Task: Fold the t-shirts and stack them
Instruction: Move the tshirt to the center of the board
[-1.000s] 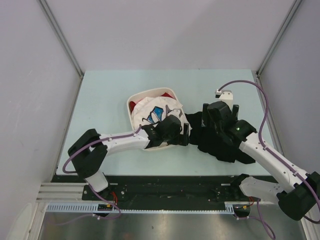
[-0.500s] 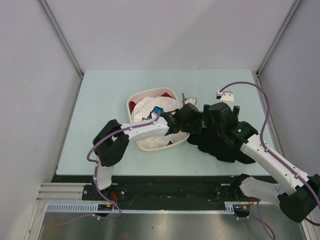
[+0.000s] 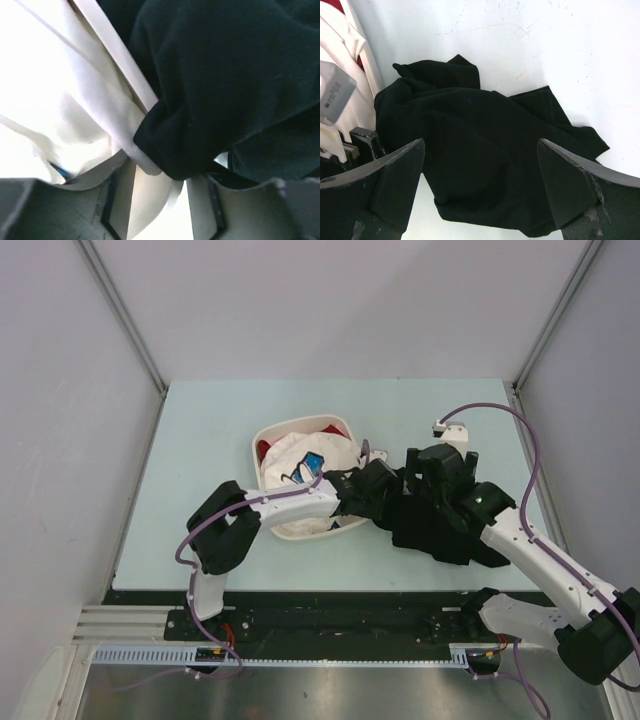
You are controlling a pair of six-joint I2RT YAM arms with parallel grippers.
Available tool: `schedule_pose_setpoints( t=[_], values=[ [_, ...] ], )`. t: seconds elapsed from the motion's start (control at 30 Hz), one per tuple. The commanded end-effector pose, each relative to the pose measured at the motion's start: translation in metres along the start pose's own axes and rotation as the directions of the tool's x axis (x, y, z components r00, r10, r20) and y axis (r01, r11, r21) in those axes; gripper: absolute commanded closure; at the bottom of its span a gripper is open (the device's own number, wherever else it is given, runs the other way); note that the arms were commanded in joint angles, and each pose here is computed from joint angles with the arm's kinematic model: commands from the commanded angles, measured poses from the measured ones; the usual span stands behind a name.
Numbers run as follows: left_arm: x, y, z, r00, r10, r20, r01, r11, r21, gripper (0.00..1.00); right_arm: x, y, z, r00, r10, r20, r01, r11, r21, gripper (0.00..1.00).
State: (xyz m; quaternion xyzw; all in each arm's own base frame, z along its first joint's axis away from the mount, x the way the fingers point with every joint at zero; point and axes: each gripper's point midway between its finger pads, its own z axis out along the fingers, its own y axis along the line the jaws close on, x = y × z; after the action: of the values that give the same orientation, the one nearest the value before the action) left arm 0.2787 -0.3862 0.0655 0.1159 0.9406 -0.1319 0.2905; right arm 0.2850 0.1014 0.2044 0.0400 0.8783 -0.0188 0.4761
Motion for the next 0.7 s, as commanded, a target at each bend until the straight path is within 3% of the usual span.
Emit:
schedule_pose_setpoints(
  t=[0.0, 0.17, 0.2, 0.27, 0.43, 0.53, 0.57, 0.63, 0.67],
  values=[
    [0.002, 0.023, -0.007, 0.998, 0.057, -0.02, -0.059, 0.993, -0.1, 0.6, -0.003, 0.005, 0.002, 0.999, 0.039, 0.006, -0.038, 0.999, -0.016, 0.0],
    [0.006, 0.033, -0.007, 0.998, 0.063, -0.023, -0.065, 0.99, -0.125, 0.6, -0.001, 0.004, 0.0, 0.999, 0.036, 0.001, -0.036, 0.999, -0.015, 0.0],
    [0.005, 0.037, -0.009, 0.998, 0.064, -0.018, -0.066, 0.989, -0.132, 0.76, -0.001, 0.004, 0.0, 0.999, 0.035, 0.0, -0.035, 0.999, -0.015, 0.0],
    [0.01, 0.051, -0.011, 0.997, 0.063, -0.034, -0.068, 0.984, -0.163, 0.98, 0.0, 0.003, 0.0, 0.999, 0.036, -0.002, -0.036, 0.999, -0.015, 0.0],
    [0.007, 0.097, -0.025, 1.0, -0.003, -0.013, 0.001, 0.98, -0.201, 1.0, 0.007, 0.009, 0.005, 0.999, 0.03, -0.021, -0.031, 0.999, -0.033, 0.0],
    [0.01, 0.129, -0.032, 0.999, -0.035, -0.016, 0.03, 0.973, -0.231, 0.9, 0.02, 0.02, 0.014, 0.997, 0.007, -0.075, -0.012, 0.998, -0.057, 0.0],
    [0.013, 0.138, -0.034, 0.999, -0.032, -0.02, 0.026, 0.967, -0.254, 0.81, 0.026, 0.025, 0.016, 0.995, -0.008, -0.096, 0.001, 0.998, -0.069, 0.0],
    [0.01, 0.152, -0.042, 1.0, -0.022, -0.012, 0.018, 0.956, -0.292, 0.56, 0.041, 0.041, 0.024, 0.987, -0.043, -0.156, 0.024, 0.992, -0.125, 0.0],
    [0.009, 0.159, -0.045, 1.0, -0.019, 0.0, 0.018, 0.948, -0.317, 0.31, 0.046, 0.048, 0.025, 0.983, -0.062, -0.174, 0.035, 0.987, -0.154, 0.0]
  ],
)
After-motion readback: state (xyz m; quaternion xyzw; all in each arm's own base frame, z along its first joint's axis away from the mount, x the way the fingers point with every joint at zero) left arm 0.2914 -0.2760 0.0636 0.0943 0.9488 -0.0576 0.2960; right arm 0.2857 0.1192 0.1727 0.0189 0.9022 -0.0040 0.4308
